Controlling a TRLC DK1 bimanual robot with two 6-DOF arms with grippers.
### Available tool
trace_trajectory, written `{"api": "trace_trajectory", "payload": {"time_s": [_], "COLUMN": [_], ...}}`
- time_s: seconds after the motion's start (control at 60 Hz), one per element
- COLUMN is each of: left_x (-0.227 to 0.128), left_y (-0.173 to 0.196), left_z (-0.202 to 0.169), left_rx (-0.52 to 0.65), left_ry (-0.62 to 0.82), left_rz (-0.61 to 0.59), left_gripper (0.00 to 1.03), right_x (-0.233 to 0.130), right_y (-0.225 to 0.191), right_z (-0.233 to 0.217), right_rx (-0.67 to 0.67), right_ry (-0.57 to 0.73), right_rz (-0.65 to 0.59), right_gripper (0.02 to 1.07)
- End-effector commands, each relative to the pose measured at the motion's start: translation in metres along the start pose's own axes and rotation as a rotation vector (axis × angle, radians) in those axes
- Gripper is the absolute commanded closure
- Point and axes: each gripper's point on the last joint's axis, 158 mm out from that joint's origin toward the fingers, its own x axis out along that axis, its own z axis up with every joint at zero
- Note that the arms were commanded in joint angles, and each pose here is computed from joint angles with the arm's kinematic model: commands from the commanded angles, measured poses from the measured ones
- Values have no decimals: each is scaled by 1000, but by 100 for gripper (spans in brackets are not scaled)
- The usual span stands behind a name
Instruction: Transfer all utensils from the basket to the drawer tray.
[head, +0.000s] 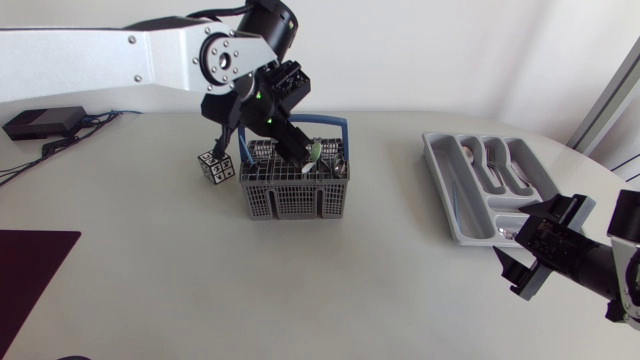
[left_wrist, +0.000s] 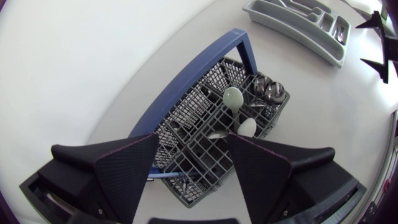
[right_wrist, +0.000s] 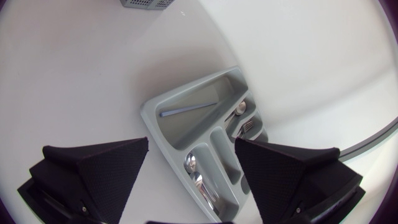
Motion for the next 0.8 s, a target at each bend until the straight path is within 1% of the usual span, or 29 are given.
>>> {"api": "trace_trajectory", "payload": {"time_s": [0.0, 0.05, 0.1, 0.2, 0.267, 0.333, 0.383, 0.467, 0.5, 0.567, 0.617, 0.667, 0.733, 0.783], "left_x": [-5, -4, -5, -5, 0, 3, 3, 3, 3, 1, 0, -1, -1, 0], "left_y": [1, -3, -15, -28, -25, -23, -13, -10, -8, -17, -26, -35, -41, -45], "left_z": [2, 0, -4, -4, 0, 1, 4, 6, 6, 3, 2, 2, 2, 3], "left_rx": [-77, -89, -45, 111, 197, 273, 273, 286, 272, 258, 270, 278, 266, 255], "left_ry": [14, 27, 32, -13, -65, -78, -89, -87, -73, -43, -42, -42, -39, -38], "left_rz": [-23, -44, -69, -61, -33, -19, 0, 0, -5, -35, -47, -60, -64, -68], "left_gripper": [26, 28, 28, 28, 28, 28, 28, 28, 28, 28, 28, 31, 31, 38], "right_x": [3, 4, 5, 5, 5, 5, 5, 5, 5, 5, 5, 5, 5, 5], "right_y": [16, 17, 19, 20, 19, 19, 19, 20, 20, 21, 22, 22, 21, 21], "right_z": [-6, -7, -7, -8, -7, -7, -7, -8, -8, -8, -8, -8, -7, -7], "right_rx": [20, 21, 22, 20, 18, 17, 17, 21, 21, 20, 19, 19, 19, 18], "right_ry": [12, 13, 13, 13, 11, 10, 10, 11, 11, 10, 11, 11, 10, 10], "right_rz": [32, 35, 38, 37, 34, 31, 31, 32, 32, 35, 36, 36, 33, 32], "right_gripper": [7, 7, 7, 7, 7, 7, 7, 7, 7, 7, 7, 7, 7, 7]}}
